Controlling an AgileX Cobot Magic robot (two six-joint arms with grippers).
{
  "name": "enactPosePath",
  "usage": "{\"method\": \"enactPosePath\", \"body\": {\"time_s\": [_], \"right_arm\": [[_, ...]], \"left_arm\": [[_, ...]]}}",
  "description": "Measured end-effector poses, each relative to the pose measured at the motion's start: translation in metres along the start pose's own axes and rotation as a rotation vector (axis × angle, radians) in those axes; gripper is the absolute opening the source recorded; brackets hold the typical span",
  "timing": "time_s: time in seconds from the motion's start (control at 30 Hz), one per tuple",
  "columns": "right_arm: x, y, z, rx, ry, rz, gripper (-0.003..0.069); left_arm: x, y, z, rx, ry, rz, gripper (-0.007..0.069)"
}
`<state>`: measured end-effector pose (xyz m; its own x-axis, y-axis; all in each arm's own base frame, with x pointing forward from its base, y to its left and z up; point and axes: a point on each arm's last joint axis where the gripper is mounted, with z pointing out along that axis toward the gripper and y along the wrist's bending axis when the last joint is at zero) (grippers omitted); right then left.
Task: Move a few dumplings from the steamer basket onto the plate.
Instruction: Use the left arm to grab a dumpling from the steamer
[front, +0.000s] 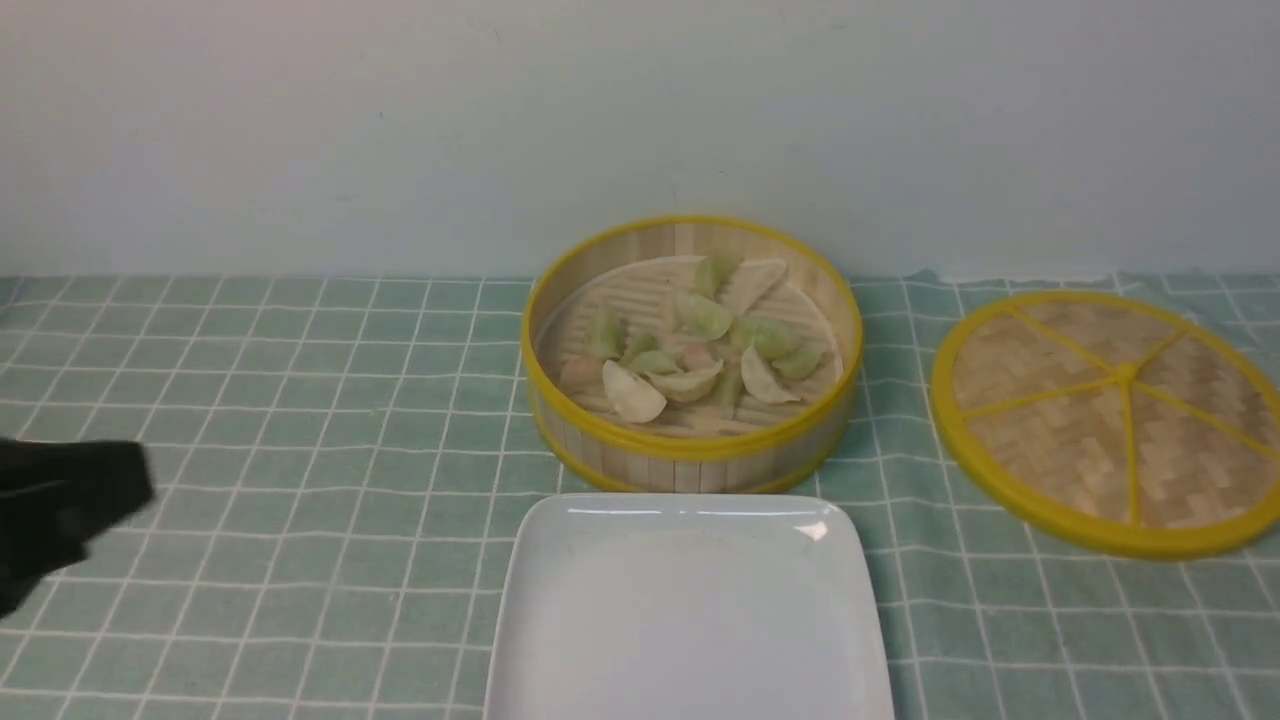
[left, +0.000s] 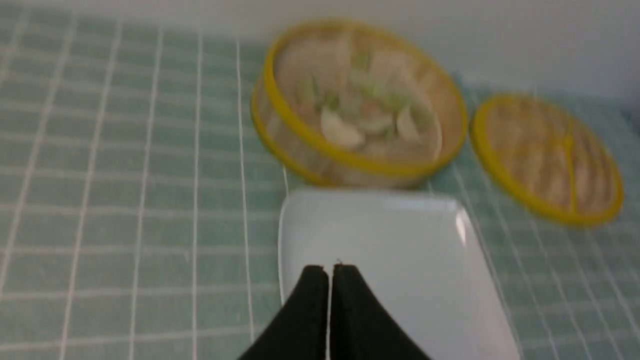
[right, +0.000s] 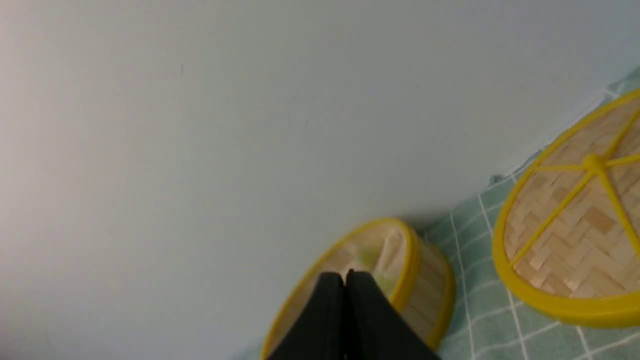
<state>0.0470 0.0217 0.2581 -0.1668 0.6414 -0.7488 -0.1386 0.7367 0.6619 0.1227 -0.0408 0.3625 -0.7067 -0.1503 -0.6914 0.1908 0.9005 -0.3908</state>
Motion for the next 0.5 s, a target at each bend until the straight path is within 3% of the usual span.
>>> {"method": "enactPosePath", "body": {"time_s": [0.23,0.4,0.5], "right_arm": [[-0.046,0.045,0.028,0.115,0.545,-0.361,-0.0013],[-0.065,0.044,0.057,0.215,0.781,-0.446,-0.0013],[-0.067,0.04,0.067,0.235,0.814,-0.458,-0.0013]], "left_arm": [[-0.049,0.014,0.09,0.046,0.311,0.076,-0.0006],[-0.067,-0.003,0.142,0.037,0.411,0.227,-0.0006],[-0.083,-0.017,0.171,0.031,0.438,0.279,-0.0006]]}}
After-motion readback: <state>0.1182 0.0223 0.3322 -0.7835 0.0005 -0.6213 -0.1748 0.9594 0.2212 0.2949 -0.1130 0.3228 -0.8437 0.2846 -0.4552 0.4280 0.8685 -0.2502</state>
